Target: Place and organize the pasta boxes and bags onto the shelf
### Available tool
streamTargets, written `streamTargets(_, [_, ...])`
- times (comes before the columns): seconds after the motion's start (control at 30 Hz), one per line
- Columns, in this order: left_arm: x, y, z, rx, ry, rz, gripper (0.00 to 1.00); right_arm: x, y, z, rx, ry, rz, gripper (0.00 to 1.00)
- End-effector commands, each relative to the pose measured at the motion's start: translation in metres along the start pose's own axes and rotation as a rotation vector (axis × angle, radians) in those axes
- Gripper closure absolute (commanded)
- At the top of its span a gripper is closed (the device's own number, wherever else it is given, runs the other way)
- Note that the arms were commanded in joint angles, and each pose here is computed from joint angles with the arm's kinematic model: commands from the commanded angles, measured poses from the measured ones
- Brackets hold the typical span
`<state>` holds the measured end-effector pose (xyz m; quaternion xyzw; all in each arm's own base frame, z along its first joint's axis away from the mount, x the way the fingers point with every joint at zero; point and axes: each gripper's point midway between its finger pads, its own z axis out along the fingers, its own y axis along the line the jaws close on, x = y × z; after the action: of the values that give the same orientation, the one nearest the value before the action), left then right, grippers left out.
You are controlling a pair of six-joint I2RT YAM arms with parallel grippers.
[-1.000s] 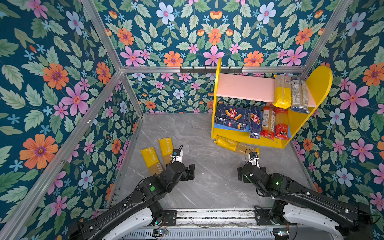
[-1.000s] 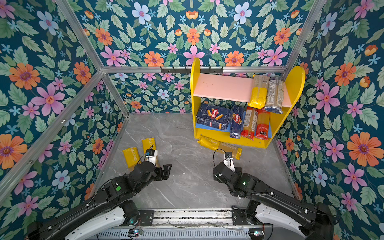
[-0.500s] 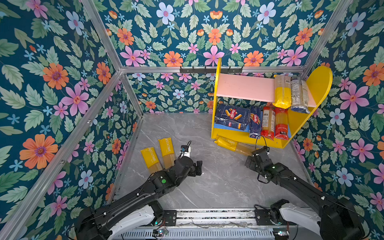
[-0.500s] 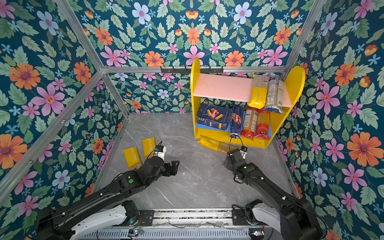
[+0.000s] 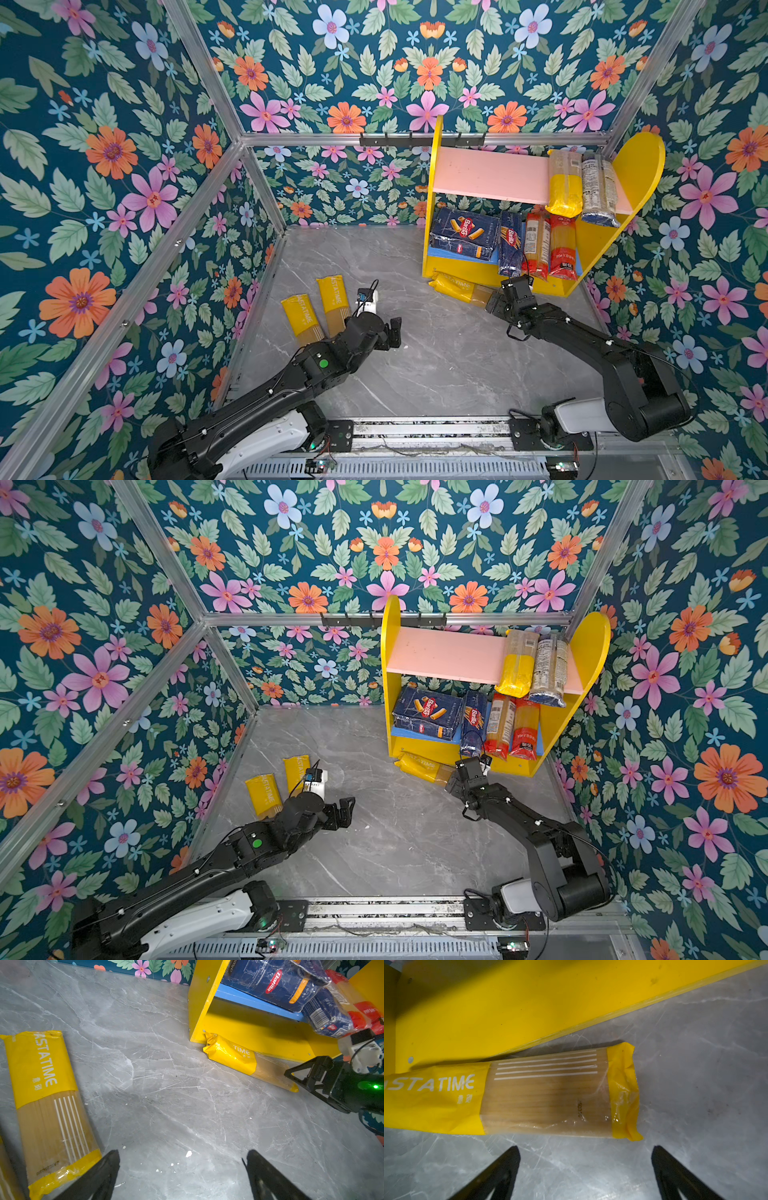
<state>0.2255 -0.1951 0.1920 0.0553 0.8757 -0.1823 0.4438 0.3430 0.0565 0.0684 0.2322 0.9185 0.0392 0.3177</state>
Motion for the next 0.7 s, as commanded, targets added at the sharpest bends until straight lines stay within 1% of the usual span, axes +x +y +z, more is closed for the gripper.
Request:
streamTargets(0.0, [-0.005,0.005,-0.003,-0.028,-0.017,0.025,0.03,-0.013,0.001,0.006,0.021,-0.031,-0.009,0.01])
streamTargets(0.13, [-0.005,0.006,-0.003,-0.03,-0.021,0.027,0.03,-0.015,0.002,0.015,0.032,-0.013,-0.02,0.01])
streamTargets(0.27, [-0.004,0.008,-0.003,-0.036,-0.023,0.028,0.03,-0.009,0.008,0.024,0.015,0.024,-0.028,0.01])
streamTargets(0.4, [-0.002,0.009,-0.004,-0.034,-0.02,0.027,0.03,0.0,0.015,0.026,-0.03,0.059,-0.015,0.01])
streamTargets(0.67, [-0.001,0.01,-0.007,-0.022,-0.026,0.016,0.03,0.018,0.019,0.027,-0.04,0.102,-0.022,0.02])
